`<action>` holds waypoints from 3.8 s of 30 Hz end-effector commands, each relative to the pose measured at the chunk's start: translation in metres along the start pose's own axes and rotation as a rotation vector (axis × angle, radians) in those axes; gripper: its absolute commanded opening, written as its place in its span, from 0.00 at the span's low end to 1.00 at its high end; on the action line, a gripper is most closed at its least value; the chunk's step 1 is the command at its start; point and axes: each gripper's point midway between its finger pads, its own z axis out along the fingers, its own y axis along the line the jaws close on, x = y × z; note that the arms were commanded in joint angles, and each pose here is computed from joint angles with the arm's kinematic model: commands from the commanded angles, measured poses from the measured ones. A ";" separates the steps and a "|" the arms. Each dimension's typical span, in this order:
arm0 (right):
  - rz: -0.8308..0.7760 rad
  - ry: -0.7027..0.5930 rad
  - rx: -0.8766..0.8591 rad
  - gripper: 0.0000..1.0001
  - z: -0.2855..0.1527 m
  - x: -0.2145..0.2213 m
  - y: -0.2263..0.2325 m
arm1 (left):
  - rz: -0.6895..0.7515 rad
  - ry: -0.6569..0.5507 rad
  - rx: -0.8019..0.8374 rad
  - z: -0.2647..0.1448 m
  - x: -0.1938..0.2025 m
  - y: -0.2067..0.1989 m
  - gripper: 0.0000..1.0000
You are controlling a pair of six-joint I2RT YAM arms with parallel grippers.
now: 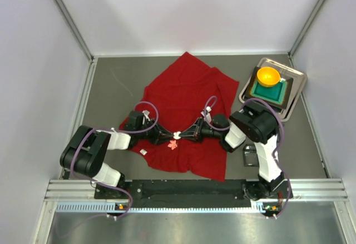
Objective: Remove the brooch from the garment
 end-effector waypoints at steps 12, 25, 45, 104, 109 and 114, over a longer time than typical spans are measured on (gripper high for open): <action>0.033 0.012 -0.015 0.00 0.004 0.005 -0.003 | -0.012 -0.030 0.093 -0.004 -0.009 -0.026 0.34; 0.044 0.015 -0.013 0.00 0.006 0.006 -0.005 | -0.065 0.022 0.123 0.001 -0.002 -0.025 0.29; -0.039 0.003 0.133 0.16 0.009 0.001 -0.011 | 0.141 -0.032 0.008 -0.004 -0.015 -0.020 0.00; -0.232 0.031 0.386 0.17 0.029 -0.001 -0.011 | 0.370 -0.021 0.075 0.000 -0.005 -0.049 0.00; -0.249 0.033 0.408 0.06 0.028 0.001 -0.012 | 0.386 -0.032 0.069 -0.001 -0.006 -0.052 0.00; -0.236 0.040 0.373 0.03 0.029 0.004 -0.010 | 0.395 -0.038 0.011 -0.002 -0.009 -0.044 0.00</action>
